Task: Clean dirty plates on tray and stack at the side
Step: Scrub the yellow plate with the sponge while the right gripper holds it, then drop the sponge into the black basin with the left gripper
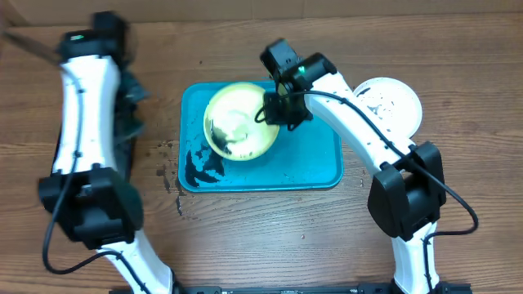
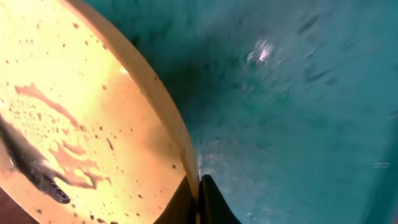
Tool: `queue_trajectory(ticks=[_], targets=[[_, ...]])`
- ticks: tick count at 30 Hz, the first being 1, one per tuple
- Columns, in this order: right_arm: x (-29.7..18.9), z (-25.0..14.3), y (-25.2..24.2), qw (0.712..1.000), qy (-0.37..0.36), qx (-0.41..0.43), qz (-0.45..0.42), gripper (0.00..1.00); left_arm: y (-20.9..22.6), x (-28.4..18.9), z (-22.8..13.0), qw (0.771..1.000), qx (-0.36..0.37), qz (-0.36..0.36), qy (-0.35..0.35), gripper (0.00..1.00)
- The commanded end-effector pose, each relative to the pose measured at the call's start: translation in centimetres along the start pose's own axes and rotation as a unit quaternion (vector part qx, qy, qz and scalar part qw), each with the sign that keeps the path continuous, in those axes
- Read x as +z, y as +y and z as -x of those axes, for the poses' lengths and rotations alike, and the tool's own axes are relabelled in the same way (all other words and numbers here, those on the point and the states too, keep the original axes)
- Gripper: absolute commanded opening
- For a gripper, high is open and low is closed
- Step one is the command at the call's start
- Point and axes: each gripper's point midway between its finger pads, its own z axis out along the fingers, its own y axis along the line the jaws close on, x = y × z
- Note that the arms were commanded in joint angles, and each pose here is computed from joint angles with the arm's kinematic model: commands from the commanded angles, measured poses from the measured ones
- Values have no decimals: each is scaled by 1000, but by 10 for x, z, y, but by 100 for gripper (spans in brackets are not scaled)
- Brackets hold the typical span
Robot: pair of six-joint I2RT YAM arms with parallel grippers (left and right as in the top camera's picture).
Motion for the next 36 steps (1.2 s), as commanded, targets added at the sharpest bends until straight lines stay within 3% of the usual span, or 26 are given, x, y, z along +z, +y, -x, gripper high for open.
queue_trajectory(ticks=[1,7,13,20,21,26,28,29,36], targets=[[-51,30,2,990,-107,-35,-85,4,39,12,11,996,-82,-11,24,4],[-95,30,8,958,-183,-79,-205,4,89,56,20,986,-161,-4,49,4],[-121,21,11,912,-234,-123,-312,4,113,85,23,971,-222,-53,73,4],[-136,12,31,885,-272,-154,-345,4,100,110,10,967,-206,-111,101,4],[-137,11,33,882,-275,-157,-348,4,98,115,7,966,-206,-113,104,10],[-142,10,34,874,-282,-162,-360,4,92,127,0,964,-207,-124,110,15],[-145,11,31,867,-284,-169,-373,4,84,124,4,960,-208,-149,110,33],[-146,12,31,864,-282,-177,-378,4,81,122,5,959,-208,-158,112,36],[-156,16,27,836,-273,-225,-418,4,81,112,16,959,-208,-165,99,48]])
